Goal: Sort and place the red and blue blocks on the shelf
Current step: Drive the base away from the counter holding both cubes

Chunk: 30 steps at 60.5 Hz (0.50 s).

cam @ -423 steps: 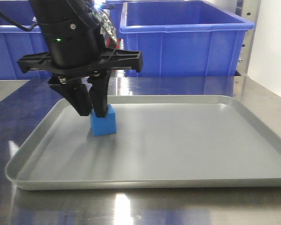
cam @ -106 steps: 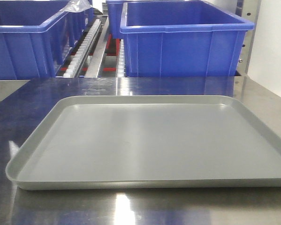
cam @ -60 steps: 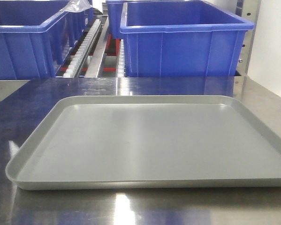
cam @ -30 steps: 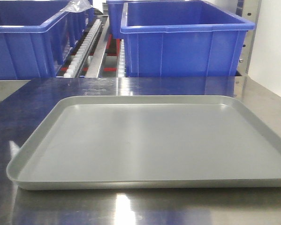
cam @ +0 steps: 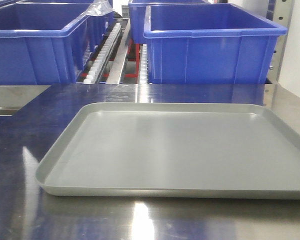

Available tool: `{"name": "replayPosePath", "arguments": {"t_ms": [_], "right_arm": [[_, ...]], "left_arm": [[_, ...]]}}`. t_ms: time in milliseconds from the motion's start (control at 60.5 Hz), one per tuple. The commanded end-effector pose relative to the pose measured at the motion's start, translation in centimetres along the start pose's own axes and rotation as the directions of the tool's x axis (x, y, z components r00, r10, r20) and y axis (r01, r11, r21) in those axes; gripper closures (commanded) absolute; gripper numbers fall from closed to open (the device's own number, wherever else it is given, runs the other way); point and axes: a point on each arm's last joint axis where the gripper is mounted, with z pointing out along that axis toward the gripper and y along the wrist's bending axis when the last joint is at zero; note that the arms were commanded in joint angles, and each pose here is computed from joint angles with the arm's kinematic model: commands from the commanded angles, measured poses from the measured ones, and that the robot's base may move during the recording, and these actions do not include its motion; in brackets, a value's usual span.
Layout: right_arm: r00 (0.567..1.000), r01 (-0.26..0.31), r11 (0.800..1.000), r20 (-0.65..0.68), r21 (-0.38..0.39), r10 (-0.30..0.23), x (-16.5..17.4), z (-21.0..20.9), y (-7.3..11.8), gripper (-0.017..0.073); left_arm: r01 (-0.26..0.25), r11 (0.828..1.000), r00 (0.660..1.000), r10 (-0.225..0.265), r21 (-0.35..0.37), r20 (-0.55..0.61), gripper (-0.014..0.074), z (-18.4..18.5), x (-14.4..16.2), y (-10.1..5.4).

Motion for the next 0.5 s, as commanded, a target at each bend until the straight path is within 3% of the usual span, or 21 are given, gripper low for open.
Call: {"name": "replayPosePath", "arguments": {"t_ms": [0,480], "right_arm": [[0.993,0.012,1.000,0.117,-0.013,-0.010,-1.71,-0.30,0.24,0.0510],[0.993,0.012,1.000,0.117,-0.013,-0.010,-1.71,-0.30,0.24,0.0510]], "left_arm": [[-0.013,0.999,0.997,0.009,0.043,0.079,0.0470,-0.40,-1.37,-0.47],[-0.013,0.999,0.997,0.009,0.043,0.079,0.0470,-0.40,-1.37,-0.47]]}}
